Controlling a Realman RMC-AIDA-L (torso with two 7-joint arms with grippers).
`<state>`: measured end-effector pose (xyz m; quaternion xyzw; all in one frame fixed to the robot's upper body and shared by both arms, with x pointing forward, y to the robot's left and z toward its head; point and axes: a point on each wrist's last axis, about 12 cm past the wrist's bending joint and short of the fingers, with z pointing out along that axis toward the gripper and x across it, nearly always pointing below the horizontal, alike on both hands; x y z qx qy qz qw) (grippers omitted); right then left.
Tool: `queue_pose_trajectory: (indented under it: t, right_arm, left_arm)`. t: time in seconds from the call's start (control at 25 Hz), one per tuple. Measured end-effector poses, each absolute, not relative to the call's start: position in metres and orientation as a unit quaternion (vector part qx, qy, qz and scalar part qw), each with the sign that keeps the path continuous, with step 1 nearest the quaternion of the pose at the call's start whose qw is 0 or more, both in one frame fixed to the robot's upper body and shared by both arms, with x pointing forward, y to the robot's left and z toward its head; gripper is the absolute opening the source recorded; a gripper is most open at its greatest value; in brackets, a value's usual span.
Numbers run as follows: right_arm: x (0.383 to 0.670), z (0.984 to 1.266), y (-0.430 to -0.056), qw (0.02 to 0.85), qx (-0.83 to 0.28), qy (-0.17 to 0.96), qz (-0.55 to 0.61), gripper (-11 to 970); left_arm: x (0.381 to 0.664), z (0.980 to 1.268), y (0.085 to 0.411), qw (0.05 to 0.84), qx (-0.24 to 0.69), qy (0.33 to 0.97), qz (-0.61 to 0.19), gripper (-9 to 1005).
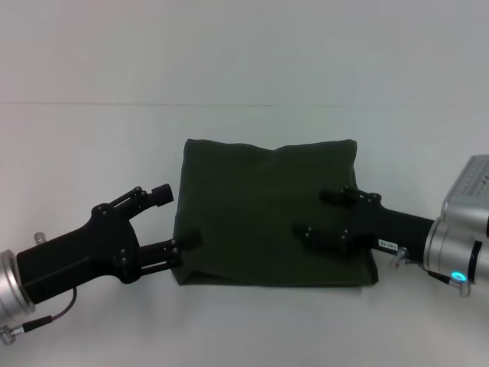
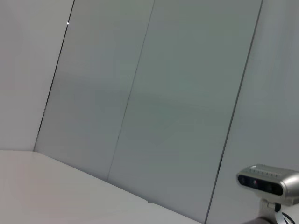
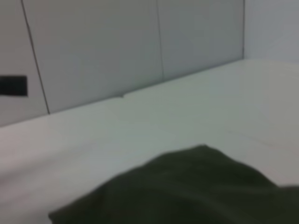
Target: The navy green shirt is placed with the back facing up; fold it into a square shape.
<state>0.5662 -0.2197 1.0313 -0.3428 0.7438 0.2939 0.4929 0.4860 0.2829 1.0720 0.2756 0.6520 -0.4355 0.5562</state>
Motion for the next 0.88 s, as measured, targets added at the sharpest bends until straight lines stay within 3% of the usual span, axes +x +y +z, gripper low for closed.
queue_pose_trajectory:
  t: [0.6,0.88]
  right_arm:
    - [0.544,1.012,-0.247,0.483,-0.302,0.774,0.277,927]
    - [0.522,1.031,-0.268,0.522,-0.311,0.721,0.331,927]
  left_arm:
    - [0.486,1.07,0.283,0.552,0.28,0.656,-0.432,951]
    - [0.482,1.067,0.289,0.548,0.298,0.662,-0.416,951]
